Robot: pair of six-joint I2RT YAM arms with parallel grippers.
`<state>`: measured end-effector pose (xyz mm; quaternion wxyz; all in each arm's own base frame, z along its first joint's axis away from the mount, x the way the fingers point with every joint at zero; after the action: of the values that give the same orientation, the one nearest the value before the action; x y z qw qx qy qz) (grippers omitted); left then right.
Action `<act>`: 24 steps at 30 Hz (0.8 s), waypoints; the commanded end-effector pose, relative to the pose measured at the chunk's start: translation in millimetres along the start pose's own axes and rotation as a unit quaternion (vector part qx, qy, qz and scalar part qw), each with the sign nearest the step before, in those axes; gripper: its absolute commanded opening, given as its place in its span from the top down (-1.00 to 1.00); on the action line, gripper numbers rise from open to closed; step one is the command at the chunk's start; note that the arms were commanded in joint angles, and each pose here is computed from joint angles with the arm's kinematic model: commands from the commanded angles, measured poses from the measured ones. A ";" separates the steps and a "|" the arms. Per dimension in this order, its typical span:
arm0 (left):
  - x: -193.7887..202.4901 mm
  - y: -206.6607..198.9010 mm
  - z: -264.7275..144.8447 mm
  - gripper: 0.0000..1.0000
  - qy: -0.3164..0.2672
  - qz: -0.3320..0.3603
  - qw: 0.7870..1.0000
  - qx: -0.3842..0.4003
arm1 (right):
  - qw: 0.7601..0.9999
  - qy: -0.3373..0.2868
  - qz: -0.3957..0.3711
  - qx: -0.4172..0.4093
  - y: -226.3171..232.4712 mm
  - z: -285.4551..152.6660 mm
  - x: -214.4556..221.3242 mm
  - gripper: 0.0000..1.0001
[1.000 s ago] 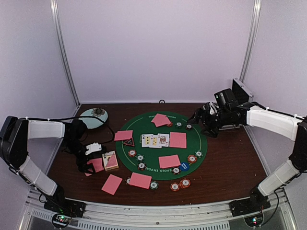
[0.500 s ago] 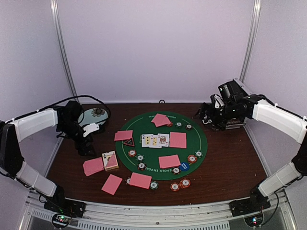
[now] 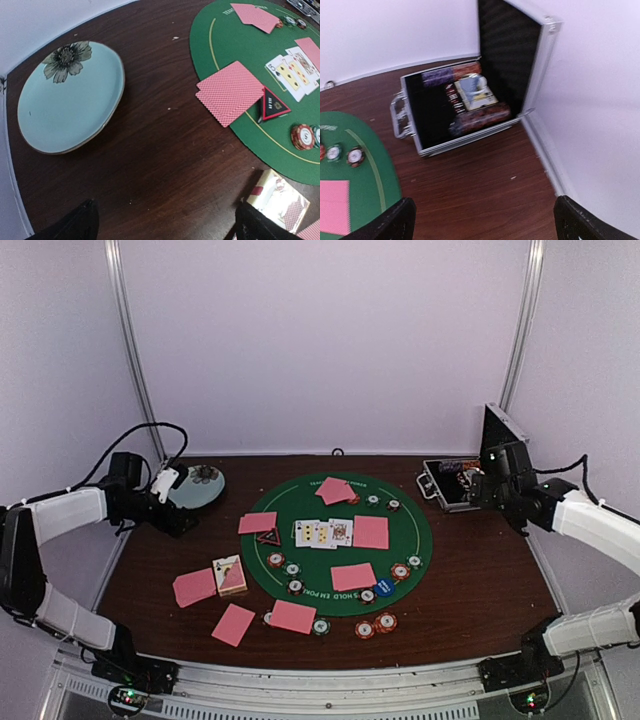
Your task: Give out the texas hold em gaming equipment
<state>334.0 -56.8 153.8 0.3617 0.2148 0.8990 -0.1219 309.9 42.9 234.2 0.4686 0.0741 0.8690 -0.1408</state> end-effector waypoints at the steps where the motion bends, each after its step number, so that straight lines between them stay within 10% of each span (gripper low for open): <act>1: -11.9 27.4 15.6 -0.95 -0.100 -0.057 0.992 -0.047 | 0.979 -0.091 -0.025 0.180 -51.7 4.3 -9.6 -0.99; 14: 16.7 53.7 45.2 -0.95 -0.134 -0.080 0.982 -0.108 | 0.970 -0.176 0.061 0.154 -76.4 55.0 53.0 -0.99; 24: 24.1 55.1 25.9 -0.95 -0.198 -0.097 0.964 -0.150 | 0.975 -0.219 -0.025 0.032 -32.0 81.1 57.9 -0.99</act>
<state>354.5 -18.7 95.0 0.4868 0.0658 0.8680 -0.0721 319.7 -29.8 133.3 0.5863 0.0896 0.7713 -0.2310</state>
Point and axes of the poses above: each gripper's point midway between its finger pads, its own z axis out along the fingers, its own y axis along the line the jaws close on, x = y × z, the point moved 4 cm from there along -z, back along the fingers, and after that the axes turned 7 degrees about -z, right-handed, at the moved point
